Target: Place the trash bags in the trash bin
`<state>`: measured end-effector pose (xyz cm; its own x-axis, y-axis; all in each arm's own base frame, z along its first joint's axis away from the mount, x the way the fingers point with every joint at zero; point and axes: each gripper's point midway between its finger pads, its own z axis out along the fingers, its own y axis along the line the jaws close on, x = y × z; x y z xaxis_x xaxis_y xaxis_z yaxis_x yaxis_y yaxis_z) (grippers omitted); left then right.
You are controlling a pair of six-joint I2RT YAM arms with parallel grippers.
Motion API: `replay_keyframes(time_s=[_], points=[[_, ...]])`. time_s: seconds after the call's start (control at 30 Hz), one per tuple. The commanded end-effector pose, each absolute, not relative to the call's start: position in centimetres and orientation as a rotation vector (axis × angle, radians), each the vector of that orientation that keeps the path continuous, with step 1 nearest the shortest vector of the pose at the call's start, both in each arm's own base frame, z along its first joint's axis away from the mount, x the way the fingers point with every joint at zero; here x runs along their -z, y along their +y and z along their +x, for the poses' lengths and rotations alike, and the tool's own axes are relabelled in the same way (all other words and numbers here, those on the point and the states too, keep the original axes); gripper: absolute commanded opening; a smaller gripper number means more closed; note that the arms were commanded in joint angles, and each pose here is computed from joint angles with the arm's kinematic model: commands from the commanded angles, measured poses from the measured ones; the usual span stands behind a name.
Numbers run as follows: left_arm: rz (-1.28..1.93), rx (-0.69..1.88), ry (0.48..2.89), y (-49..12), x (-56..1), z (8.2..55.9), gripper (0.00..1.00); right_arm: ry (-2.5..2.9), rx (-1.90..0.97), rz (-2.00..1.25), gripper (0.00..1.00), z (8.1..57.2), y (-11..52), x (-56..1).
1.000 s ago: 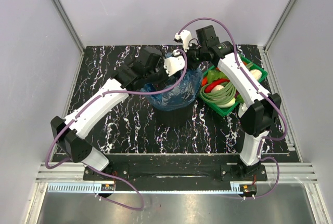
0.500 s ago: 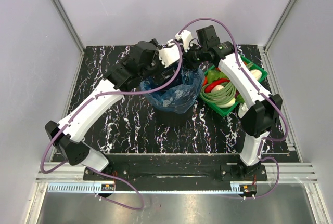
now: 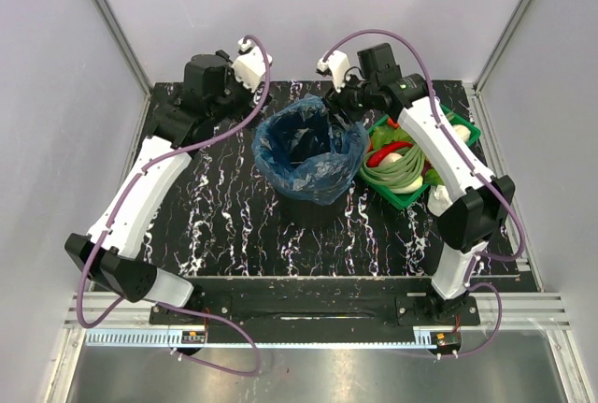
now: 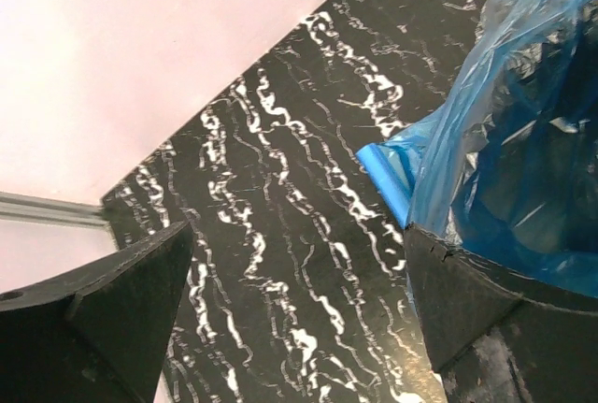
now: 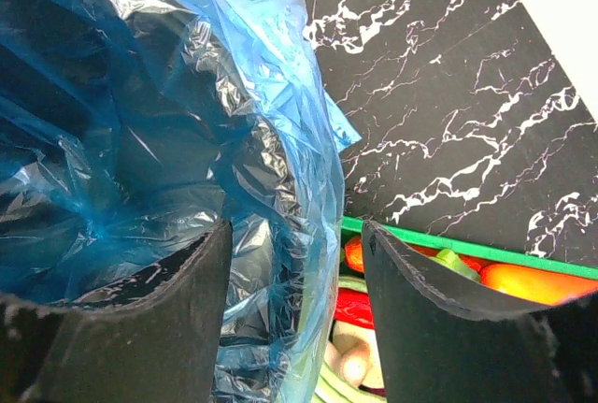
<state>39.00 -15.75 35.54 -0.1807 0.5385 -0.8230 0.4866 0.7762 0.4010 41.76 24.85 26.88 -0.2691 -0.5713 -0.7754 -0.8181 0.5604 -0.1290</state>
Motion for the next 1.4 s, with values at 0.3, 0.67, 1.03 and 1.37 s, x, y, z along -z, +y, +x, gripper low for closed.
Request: replay_keyframes(time_s=[0.3,0.67,1.03,1.37], points=[[0.718,0.262,1.75,-17.3,-38.2,37.9,0.99,1.757,-0.325,-1.022,0.68,37.0,22.3,-38.5],[0.727,0.217,1.742,-16.0,-39.4,36.5,0.99,1.74,-0.511,-1.096,0.67,23.3,18.6,-38.9],[0.739,0.207,1.759,-15.8,-38.5,36.3,0.99,1.743,-0.745,-1.162,0.67,19.6,20.2,-33.3],[0.759,0.197,1.79,-15.8,-36.8,36.8,0.99,1.737,-0.718,-1.171,0.66,21.8,21.4,-31.9]])
